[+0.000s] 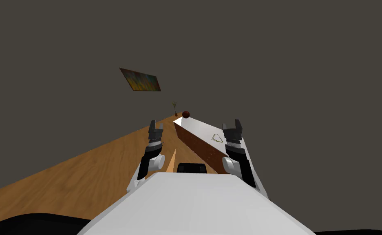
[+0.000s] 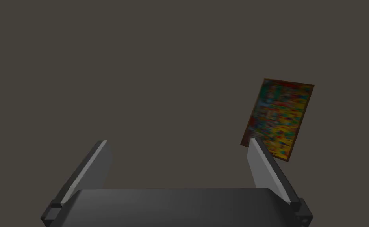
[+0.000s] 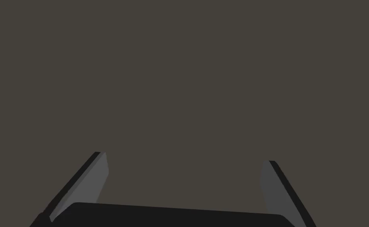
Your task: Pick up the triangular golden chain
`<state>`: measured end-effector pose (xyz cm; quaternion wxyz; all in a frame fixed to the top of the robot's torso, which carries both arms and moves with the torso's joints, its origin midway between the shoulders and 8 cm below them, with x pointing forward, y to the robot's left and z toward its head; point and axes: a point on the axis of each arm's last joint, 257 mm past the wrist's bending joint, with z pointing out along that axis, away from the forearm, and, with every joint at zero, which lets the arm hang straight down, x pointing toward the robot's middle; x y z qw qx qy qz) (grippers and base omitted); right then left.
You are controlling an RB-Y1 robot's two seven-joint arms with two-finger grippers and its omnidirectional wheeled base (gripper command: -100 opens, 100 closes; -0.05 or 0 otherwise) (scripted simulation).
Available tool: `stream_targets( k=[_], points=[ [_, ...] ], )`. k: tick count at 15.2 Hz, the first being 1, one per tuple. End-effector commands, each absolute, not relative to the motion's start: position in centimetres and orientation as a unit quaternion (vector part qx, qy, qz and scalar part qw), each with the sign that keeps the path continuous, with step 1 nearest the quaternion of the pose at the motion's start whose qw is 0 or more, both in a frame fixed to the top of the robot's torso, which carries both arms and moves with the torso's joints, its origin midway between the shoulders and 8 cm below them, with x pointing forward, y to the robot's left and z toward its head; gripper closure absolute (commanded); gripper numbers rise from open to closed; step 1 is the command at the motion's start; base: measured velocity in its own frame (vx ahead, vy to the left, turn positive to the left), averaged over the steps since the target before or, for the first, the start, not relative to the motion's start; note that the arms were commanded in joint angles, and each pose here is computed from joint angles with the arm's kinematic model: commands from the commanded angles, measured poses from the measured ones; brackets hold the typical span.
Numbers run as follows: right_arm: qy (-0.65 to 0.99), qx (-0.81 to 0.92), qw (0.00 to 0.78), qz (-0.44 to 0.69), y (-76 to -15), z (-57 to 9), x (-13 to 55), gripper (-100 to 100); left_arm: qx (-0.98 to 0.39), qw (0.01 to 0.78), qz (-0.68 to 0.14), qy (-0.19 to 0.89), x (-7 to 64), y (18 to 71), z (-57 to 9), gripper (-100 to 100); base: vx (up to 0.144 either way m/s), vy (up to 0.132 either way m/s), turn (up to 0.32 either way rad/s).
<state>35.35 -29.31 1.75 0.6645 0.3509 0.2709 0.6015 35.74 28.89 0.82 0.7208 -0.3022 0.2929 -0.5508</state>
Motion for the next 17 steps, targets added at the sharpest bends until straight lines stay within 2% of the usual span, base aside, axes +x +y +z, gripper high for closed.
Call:
stream_targets(
  k=[1, 10, 17],
  points=[
    [0.296, 0.339, 0.664, 0.596, -28.8, 1.1, 35.7, -100, -0.302, 0.721, -0.551, 0.293, 35.7, 28.9, 0.8, 0, 0.001, 0.01, 0.042],
    [0.389, 0.307, 0.662, 0.562, -27.7, -2.9, 36.7, -100, -0.302, 0.721, -0.551, 0.293, 35.7, 28.9, 0.8, 0, 0.002, 0.029, 0.065],
    [0.499, 0.274, 0.652, 0.5, -27.9, -9.8, 37.2, -100, -0.302, 0.721, -0.551, 0.293, 35.7, 28.9, 0.8, 0, 0.008, 0.053, 0.105]
  ],
)
